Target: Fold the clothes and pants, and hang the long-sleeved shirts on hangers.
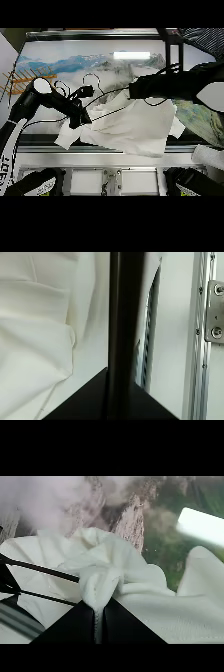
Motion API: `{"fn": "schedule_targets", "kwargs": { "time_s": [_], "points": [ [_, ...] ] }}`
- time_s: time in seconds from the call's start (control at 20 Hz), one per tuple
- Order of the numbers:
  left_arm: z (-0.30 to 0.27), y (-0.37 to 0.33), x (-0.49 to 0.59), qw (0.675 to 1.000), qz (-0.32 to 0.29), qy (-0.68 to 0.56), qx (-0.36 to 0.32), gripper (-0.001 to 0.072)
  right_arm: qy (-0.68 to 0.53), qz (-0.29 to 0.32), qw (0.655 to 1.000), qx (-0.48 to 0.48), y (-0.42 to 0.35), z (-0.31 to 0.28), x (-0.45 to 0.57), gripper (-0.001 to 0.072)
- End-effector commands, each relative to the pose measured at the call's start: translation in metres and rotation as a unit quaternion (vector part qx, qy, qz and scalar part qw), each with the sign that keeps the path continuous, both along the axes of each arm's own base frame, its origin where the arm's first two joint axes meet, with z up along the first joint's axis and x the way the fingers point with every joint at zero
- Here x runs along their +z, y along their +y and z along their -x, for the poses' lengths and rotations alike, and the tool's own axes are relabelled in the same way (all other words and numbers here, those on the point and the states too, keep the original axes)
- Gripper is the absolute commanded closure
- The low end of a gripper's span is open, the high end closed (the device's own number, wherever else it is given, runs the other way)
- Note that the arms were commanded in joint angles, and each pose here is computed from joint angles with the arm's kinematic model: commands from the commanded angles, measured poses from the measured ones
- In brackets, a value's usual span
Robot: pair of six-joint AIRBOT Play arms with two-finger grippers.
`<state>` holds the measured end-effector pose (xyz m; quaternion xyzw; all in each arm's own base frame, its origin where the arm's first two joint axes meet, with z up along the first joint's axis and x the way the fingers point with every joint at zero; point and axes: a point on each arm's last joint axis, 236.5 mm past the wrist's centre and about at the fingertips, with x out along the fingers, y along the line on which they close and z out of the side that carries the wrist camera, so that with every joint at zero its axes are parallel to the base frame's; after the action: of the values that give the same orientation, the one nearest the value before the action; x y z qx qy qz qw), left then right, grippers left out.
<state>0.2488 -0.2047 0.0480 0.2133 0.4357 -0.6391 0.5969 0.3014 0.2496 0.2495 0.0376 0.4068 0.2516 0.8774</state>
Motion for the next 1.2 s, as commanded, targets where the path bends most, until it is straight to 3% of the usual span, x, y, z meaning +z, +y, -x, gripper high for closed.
{"fn": "schedule_targets", "kwargs": {
  "time_s": [0.0, 1.15],
  "points": [
    [0.0, 0.0, 0.0, 1.0, 0.001, 0.001, 0.001, 0.0698, -0.017, -0.02, 0.999, 0.035, 0.035, 0.0, 0.001, 0.069],
    [0.002, 0.0, 0.0, 1.0, 0.001, 0.003, -0.001, 0.0698, -0.037, -0.057, 0.99, 0.124, 0.128, 0.026, -0.011, 0.0689]
  ]
}}
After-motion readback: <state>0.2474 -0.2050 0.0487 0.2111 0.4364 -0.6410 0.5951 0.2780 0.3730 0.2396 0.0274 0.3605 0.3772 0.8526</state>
